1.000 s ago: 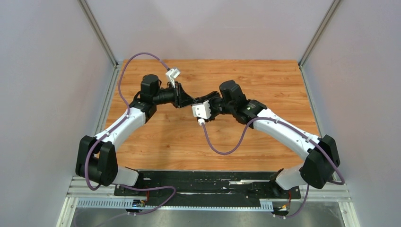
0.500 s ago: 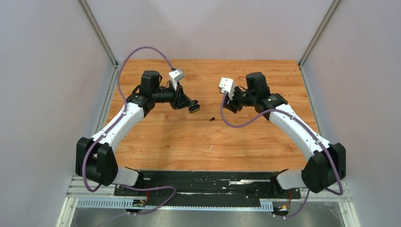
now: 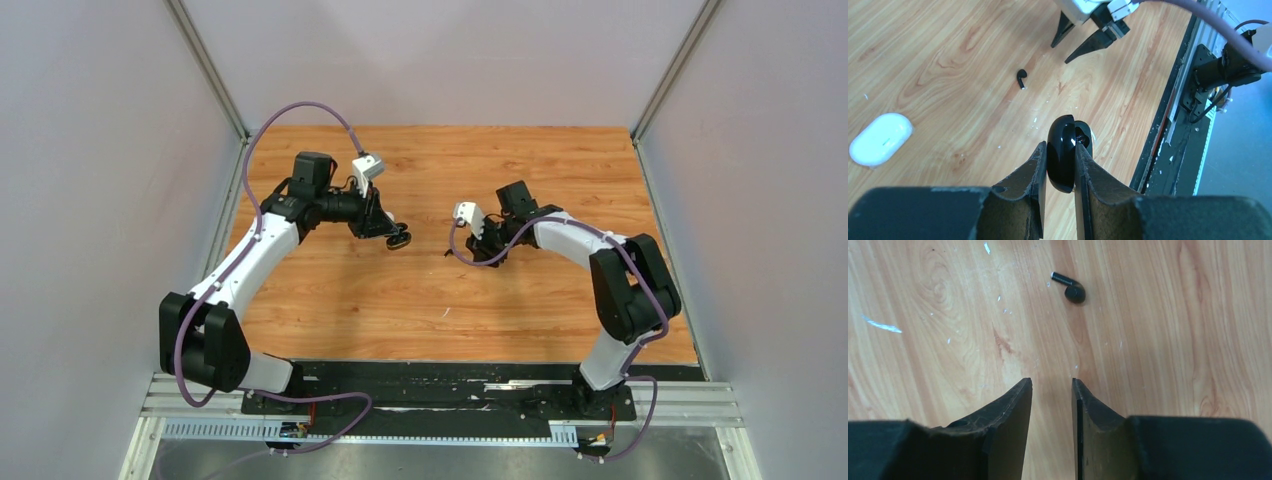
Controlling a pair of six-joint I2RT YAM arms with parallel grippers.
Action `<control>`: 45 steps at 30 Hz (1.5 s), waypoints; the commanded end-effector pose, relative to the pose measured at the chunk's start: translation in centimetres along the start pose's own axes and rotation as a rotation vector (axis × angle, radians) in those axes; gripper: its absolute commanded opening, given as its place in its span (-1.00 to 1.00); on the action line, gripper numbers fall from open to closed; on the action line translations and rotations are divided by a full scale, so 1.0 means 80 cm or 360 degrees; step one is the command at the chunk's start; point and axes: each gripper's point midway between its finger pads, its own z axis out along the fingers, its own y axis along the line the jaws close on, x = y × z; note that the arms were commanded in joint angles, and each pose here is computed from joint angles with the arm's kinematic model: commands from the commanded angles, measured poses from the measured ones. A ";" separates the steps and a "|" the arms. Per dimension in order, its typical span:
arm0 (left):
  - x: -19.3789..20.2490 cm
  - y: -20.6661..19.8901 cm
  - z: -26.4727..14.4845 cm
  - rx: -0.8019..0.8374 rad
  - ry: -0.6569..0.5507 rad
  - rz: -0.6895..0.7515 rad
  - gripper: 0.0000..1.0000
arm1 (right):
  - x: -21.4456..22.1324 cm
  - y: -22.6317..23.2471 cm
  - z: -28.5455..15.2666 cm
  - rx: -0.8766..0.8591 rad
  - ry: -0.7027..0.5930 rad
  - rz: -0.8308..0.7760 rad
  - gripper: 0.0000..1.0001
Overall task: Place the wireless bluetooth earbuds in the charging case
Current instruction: Pick up the earbud from the center of the board.
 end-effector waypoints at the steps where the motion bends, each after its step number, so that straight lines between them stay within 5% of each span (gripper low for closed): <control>1: -0.017 -0.009 -0.013 -0.0017 -0.0044 0.0060 -1.00 | -0.024 -0.021 0.022 0.0039 -0.0096 -0.0281 -0.27; 25: -0.013 0.005 -0.021 -0.0094 -0.0094 -0.0002 -1.00 | -0.036 -0.025 0.086 -0.0098 -0.0058 -0.0342 -0.58; 45: -0.010 0.011 -0.019 -0.0106 -0.0103 -0.0025 -1.00 | -0.034 -0.018 0.091 -0.0143 -0.0034 -0.0354 -0.43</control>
